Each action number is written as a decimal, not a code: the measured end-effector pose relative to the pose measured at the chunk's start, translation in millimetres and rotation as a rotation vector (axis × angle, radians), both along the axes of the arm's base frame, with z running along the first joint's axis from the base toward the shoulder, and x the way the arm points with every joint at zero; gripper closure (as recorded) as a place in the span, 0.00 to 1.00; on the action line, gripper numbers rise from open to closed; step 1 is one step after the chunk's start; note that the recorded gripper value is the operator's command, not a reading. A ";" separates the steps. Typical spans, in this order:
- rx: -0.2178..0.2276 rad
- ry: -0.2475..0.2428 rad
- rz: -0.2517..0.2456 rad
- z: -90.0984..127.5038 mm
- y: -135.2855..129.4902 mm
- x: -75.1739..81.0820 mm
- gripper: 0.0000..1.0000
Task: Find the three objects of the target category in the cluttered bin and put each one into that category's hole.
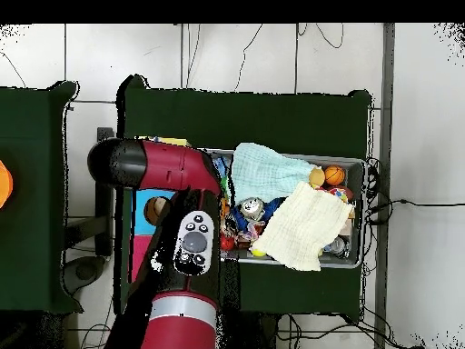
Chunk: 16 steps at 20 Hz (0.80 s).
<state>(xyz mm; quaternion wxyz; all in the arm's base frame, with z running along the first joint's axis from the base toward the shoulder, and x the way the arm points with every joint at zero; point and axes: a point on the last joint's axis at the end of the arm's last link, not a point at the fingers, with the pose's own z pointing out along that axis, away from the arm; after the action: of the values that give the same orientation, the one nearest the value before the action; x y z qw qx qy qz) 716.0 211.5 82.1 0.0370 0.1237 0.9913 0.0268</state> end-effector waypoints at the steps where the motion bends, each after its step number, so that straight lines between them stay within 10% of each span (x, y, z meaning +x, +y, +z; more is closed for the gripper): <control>1: 0.002 -0.001 -0.005 -0.9 -2.9 -0.3 1.00; 16: 0.020 -0.026 -0.060 -15.5 -29.7 -8.3 1.00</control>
<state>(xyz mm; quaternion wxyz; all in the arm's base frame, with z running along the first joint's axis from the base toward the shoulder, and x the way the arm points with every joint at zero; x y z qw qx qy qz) 707.7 181.9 66.5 0.0495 0.1534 0.9862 0.0370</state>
